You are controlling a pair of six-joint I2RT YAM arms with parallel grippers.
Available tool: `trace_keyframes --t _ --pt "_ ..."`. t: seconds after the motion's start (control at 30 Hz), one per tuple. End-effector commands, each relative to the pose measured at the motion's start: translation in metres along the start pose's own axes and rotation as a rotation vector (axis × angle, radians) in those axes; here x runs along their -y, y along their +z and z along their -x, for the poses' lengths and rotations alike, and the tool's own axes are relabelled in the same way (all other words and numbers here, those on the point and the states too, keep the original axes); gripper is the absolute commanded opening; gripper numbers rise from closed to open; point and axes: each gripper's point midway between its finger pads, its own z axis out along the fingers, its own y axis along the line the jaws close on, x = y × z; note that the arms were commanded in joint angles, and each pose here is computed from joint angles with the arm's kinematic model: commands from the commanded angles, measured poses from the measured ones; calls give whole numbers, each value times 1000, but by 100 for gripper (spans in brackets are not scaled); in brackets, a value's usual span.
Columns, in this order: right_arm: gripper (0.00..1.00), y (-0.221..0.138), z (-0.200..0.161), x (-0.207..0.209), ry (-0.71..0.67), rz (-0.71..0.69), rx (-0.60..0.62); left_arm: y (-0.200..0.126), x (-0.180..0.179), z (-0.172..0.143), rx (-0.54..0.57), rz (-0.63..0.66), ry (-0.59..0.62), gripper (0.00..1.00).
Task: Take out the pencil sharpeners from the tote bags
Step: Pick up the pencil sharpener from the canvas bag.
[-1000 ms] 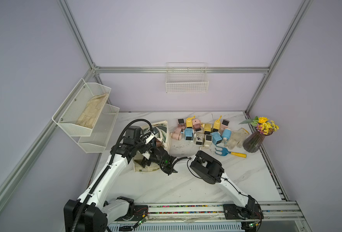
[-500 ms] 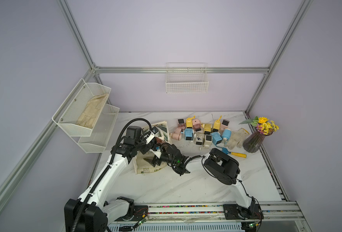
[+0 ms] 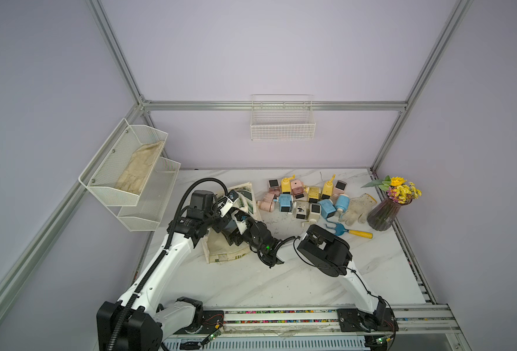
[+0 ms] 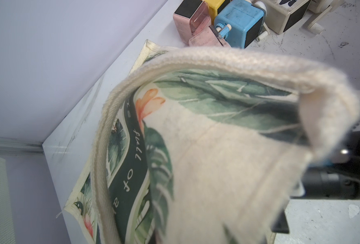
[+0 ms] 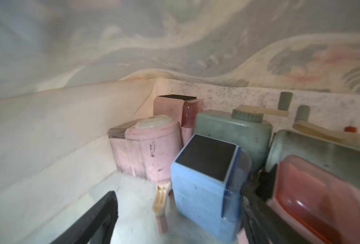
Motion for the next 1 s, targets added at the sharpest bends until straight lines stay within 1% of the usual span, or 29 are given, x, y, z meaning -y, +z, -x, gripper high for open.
trace_keyframes --t 0.0,0.07,0.17,0.27,0.4,0.47,0.57,0.67,0.77,0.83,0.97 --pt "90 21 -21 15 96 -82 -56 -35 -15 58 215 42 9 0" --pt "89 28 -35 24 107 -133 -84 -35 -14 58 218 36 8 0" --pt "87 34 -43 29 97 -161 -98 -37 -12 60 231 26 9 0" --pt "83 45 -45 26 31 -163 -111 -39 -12 62 238 26 11 0" --pt "78 58 -60 37 -93 -241 -170 -38 -11 61 236 22 11 0" --pt "77 61 -67 42 -107 -272 -189 -38 -11 60 237 22 10 0" --pt "74 62 -64 44 -134 -286 -177 -38 -10 59 237 21 10 0" --pt "65 66 -53 36 -128 -244 -153 -37 -11 59 234 22 8 0" --pt "63 69 -41 21 -141 -163 -136 -37 -11 58 230 26 7 0" --pt "59 68 -33 12 -139 -114 -120 -38 -11 57 231 30 7 0" --pt "50 52 4 -7 -126 -21 -45 -38 -13 55 221 44 5 0"
